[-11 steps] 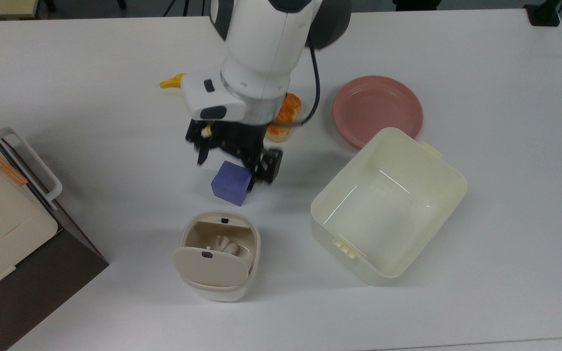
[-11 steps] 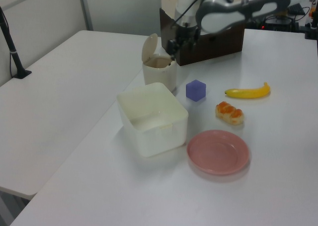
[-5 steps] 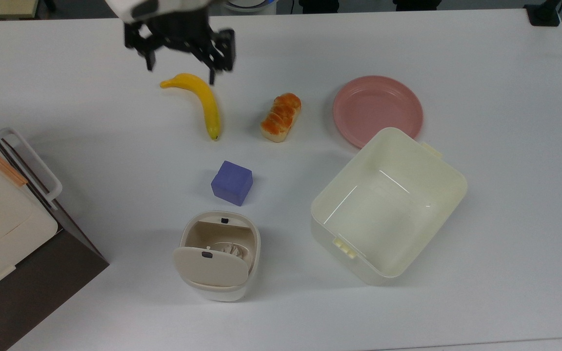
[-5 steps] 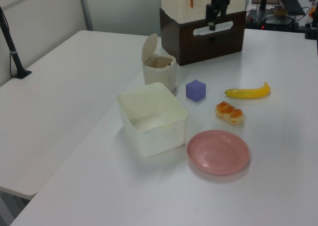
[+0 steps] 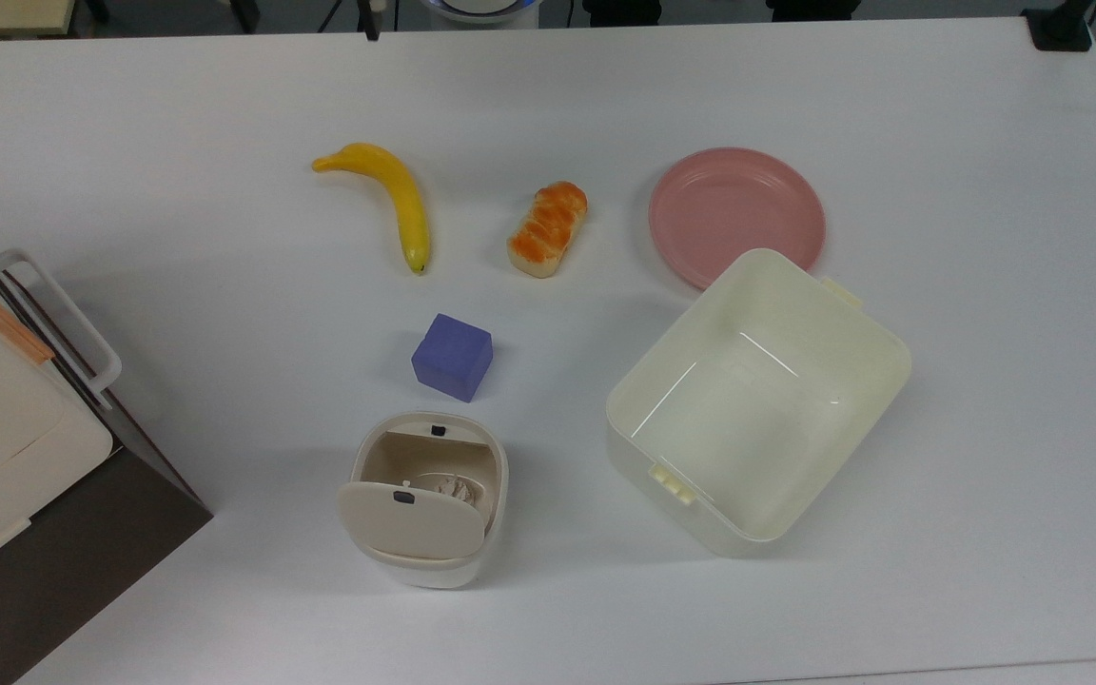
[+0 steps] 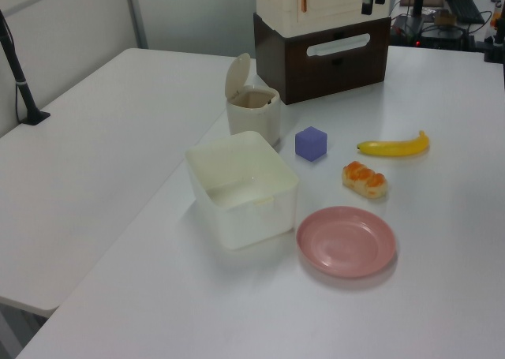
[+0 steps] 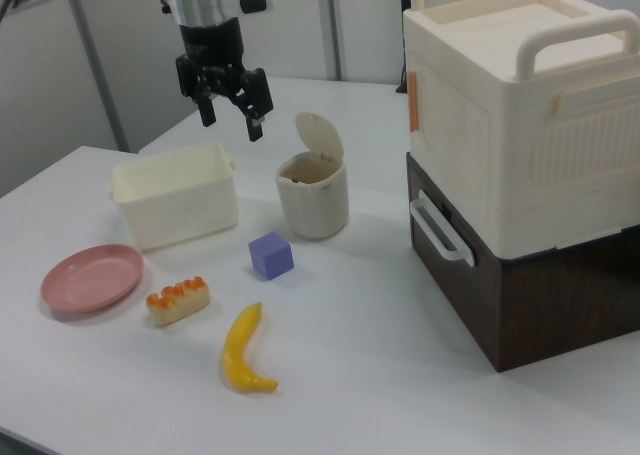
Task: Grab it up and put it in the trash
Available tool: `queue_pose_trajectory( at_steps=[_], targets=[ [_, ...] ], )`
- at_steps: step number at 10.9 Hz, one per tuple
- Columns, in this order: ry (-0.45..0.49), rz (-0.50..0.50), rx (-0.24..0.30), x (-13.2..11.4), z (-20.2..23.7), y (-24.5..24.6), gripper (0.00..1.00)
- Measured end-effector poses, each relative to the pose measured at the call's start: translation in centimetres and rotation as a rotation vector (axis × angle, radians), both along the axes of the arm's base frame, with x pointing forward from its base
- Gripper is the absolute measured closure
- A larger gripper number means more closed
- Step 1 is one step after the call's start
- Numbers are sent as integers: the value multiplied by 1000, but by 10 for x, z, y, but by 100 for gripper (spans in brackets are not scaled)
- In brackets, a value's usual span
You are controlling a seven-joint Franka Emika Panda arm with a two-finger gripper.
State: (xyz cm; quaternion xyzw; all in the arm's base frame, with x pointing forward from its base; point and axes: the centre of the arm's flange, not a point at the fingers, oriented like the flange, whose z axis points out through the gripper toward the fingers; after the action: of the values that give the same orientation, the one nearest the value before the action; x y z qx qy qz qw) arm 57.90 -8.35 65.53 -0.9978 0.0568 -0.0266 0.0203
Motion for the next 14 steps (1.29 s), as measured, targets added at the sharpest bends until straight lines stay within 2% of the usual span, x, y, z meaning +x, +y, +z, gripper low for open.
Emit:
queue_pose_trajectory(
  at_steps=[4, 6, 14],
  targets=[
    [36, 11, 17, 0, -19, 28, 0],
    [4, 0, 22, 0, -22, 38, 0],
    [-5, -21, 22, -7, -18, 37, 0]
  ],
)
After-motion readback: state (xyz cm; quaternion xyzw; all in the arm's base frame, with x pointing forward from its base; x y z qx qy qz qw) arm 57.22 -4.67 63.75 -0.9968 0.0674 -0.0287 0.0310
